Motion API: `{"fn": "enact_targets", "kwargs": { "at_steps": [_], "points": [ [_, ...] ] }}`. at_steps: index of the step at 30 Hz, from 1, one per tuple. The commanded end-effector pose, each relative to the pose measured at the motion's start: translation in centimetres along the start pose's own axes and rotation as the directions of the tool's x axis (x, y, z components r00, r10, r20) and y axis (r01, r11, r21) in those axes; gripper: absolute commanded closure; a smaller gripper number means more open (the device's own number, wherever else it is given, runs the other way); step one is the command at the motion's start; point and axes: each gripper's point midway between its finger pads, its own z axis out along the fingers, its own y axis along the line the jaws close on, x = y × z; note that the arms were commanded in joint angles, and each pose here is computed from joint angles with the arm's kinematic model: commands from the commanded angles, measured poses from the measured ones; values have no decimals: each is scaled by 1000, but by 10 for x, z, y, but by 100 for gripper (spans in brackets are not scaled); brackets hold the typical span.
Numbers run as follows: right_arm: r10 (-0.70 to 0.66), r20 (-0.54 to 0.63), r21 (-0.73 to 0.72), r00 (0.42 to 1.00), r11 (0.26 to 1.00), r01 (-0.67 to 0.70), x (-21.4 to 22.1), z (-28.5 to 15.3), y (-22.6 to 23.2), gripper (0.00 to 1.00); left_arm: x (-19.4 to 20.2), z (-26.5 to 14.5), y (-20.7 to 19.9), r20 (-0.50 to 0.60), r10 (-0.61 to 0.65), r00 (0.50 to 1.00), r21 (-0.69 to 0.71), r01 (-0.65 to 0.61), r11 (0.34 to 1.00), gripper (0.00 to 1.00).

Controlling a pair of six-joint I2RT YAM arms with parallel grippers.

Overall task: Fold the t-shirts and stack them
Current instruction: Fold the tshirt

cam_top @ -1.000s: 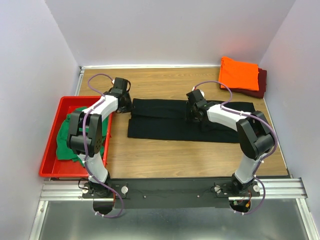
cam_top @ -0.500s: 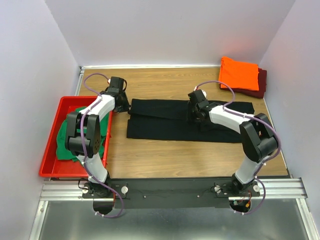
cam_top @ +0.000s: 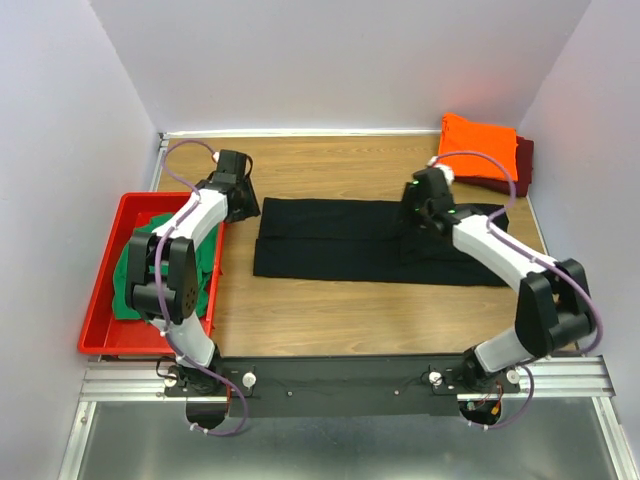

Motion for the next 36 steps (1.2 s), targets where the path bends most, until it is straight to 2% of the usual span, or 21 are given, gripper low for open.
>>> {"fn": "enact_targets", "kwargs": {
  "at_steps": [1,5,8,10,15,21,27,31,33,36],
  "points": [
    [126,45,148,991,980,-131,-15,-8,-65,36,-42,-39,-24,163,64,985,-22,-61,998,54],
    [201,29,196,979,959,-203,-14,-2,-101,36,-22,-29,-80,138,176,975,10,-180,984,68],
    [263,-2,216,965,942,-257,-9,9,-117,36,22,-12,-115,61,252,966,55,-255,965,79],
    [279,-13,247,960,931,-267,-4,17,-123,35,49,-2,-129,19,288,957,81,-289,954,81],
    [300,-41,290,953,916,-276,6,42,-129,35,88,12,-149,-22,330,944,133,-324,937,83],
    [294,-82,312,952,915,-255,26,69,-123,36,135,30,-141,-95,372,923,77,-365,928,85],
    [231,-123,298,965,936,-186,41,86,-95,36,174,23,-115,-155,357,921,33,-356,934,85],
    [148,-155,230,977,967,-110,43,100,-55,36,198,1,-109,-184,367,912,70,-360,930,85],
    [95,-154,163,984,984,-69,37,107,-21,36,216,-12,-107,-213,388,897,101,-375,922,85],
    [5,-195,90,981,996,12,50,122,17,36,244,-28,-110,-254,418,872,161,-388,908,85]
  ]
}}
